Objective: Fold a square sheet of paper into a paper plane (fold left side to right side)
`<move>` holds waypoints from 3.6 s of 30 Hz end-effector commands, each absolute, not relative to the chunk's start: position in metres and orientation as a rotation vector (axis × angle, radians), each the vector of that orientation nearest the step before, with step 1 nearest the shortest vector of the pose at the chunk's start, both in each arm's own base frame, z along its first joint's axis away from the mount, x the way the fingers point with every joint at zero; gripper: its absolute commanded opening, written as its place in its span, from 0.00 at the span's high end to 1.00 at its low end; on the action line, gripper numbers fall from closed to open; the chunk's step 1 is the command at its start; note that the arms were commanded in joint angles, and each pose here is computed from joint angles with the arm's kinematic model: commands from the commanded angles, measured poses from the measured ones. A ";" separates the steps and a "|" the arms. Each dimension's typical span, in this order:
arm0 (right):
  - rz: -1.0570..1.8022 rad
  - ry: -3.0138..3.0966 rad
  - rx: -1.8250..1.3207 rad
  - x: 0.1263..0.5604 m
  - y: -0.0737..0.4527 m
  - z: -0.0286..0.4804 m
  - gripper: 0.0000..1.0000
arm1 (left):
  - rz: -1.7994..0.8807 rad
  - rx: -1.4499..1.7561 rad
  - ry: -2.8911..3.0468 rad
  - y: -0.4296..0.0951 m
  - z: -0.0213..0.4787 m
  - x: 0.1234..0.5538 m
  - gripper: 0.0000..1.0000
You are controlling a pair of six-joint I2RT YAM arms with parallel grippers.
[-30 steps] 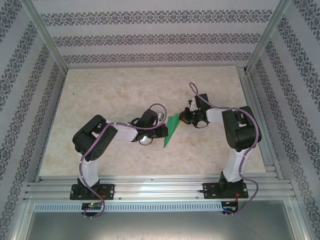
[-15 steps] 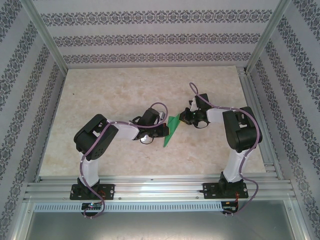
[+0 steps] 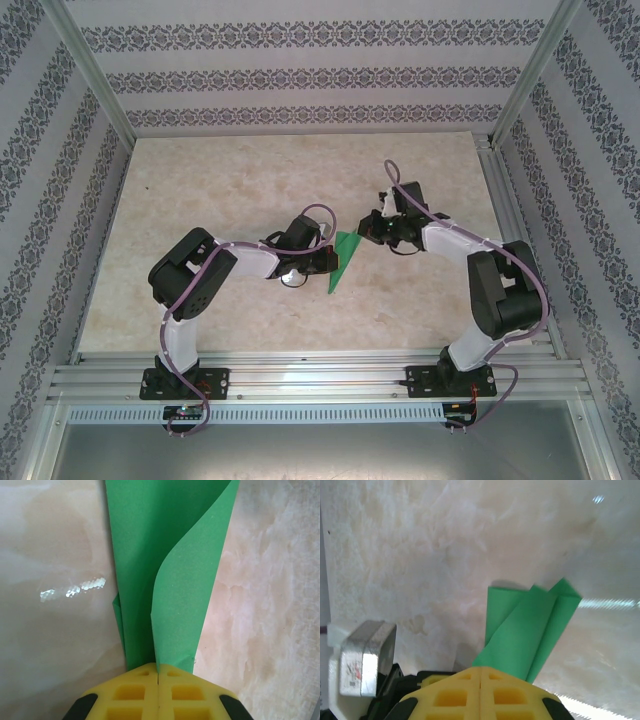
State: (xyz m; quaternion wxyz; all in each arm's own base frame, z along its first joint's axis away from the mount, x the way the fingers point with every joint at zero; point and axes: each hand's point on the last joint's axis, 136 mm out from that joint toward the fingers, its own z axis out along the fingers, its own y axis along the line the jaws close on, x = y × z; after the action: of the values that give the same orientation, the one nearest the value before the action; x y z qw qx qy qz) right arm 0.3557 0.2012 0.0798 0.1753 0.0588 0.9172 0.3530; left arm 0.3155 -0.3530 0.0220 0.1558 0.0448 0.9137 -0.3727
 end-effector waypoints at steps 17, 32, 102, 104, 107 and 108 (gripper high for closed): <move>1.051 2.728 0.224 0.335 0.233 0.013 0.95 | -0.974 0.082 2.702 -0.342 -0.002 0.310 0.95; 0.913 2.847 0.205 0.315 0.216 -0.023 0.95 | -0.977 0.115 2.642 -0.325 0.030 0.303 0.75; 0.780 2.892 0.142 0.324 0.210 -0.023 0.95 | -1.020 0.402 3.018 -0.360 -0.023 0.153 0.94; 0.775 2.890 0.138 0.326 0.210 -0.022 0.95 | -1.015 0.414 3.018 -0.358 -0.021 0.149 0.94; 0.766 2.896 0.139 0.326 0.210 -0.023 0.95 | -1.021 0.429 3.017 -0.357 -0.018 0.142 0.93; 0.764 2.896 0.140 0.327 0.209 -0.023 0.95 | -1.028 0.437 3.012 -0.357 -0.017 0.140 0.93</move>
State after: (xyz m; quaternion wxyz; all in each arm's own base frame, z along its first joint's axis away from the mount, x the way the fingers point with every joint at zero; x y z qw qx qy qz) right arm 0.3173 0.2351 0.0113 0.0565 0.0242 0.9403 0.3347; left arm 0.2313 -0.3810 0.0190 0.1148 0.0880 0.9177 -0.3699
